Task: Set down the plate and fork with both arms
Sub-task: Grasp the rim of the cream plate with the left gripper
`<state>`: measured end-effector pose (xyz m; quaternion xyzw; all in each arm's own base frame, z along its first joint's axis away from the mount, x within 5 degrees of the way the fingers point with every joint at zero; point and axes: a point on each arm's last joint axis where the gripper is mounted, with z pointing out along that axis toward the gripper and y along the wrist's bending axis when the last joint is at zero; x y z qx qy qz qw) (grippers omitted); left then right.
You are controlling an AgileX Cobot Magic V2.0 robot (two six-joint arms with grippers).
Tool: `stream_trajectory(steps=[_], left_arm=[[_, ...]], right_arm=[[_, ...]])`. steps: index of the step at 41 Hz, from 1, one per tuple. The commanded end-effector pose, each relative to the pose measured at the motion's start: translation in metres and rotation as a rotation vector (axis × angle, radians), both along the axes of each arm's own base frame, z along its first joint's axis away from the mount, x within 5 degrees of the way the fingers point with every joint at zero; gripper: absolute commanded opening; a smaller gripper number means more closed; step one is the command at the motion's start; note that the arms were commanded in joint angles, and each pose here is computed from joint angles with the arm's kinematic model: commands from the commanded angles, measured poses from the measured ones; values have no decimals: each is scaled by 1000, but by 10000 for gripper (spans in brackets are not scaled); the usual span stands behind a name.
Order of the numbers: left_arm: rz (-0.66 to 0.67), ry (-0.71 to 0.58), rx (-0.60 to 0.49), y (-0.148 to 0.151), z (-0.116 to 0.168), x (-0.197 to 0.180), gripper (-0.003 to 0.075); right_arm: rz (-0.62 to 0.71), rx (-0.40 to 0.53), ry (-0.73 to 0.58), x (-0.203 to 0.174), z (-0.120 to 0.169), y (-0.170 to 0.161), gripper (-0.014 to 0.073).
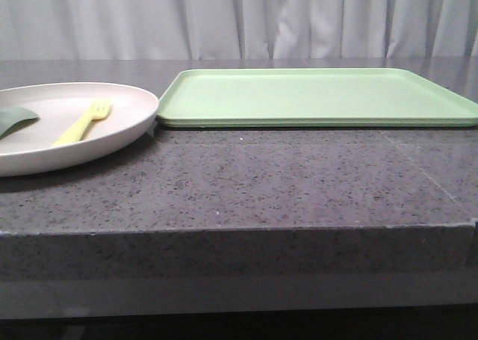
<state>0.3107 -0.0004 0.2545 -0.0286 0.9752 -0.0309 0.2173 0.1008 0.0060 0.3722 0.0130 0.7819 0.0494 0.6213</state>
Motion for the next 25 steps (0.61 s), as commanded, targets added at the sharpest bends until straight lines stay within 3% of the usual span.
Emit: stream_trajectory(steps=[1,19,21,25], left_arm=[[-4,-65,-4,-2,16,2,521],[7,-61,-36,-5,16,2,28],[8,-61,-38,-5,16,2,-15],[26,-70,-65,-4,19,1,-18]], right_arm=[[-9,-2,-97,0,17,-1,520],[-9,-2,-97,0,17,-1,520],[-9,-2,-97,0,17,-1,520],[-9,-2,-97,0,17,-1,520]])
